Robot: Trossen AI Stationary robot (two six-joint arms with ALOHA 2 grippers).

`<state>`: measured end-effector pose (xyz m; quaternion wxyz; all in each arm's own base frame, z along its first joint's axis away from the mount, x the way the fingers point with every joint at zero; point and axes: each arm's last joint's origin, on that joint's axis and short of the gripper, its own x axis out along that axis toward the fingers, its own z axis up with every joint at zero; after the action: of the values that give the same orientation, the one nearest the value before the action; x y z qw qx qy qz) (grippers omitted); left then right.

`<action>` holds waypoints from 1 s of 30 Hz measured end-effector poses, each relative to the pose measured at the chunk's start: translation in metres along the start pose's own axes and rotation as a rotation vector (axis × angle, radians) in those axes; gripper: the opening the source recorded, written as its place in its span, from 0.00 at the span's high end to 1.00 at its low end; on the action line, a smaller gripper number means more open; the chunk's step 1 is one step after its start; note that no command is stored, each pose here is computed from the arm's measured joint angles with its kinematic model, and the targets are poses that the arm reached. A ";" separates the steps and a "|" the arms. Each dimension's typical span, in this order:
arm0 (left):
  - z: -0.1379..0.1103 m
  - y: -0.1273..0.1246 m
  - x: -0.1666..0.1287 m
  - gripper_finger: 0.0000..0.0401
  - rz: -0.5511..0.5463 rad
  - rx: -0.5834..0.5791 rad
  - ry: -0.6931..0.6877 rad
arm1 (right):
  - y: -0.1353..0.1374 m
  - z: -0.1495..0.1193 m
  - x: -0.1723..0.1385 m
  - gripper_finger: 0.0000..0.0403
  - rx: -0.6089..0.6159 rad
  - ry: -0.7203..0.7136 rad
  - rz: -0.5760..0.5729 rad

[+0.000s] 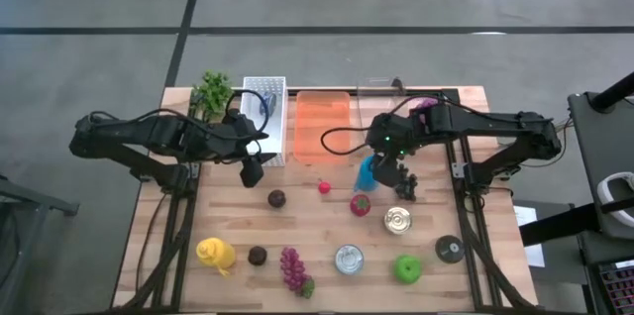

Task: Pick & Place Food Item
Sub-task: Put the blue tumbler into the transparent bin

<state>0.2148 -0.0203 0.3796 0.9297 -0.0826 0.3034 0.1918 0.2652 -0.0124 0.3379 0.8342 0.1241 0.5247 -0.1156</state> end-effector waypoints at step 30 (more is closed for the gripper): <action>0.000 0.000 0.000 0.42 0.000 -0.001 0.001 | -0.002 -0.009 0.020 0.69 0.036 0.055 -0.019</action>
<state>0.2148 -0.0202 0.3794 0.9295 -0.0829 0.3039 0.1920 0.2657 -0.0131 0.3157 0.8160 0.1374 0.5463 -0.1296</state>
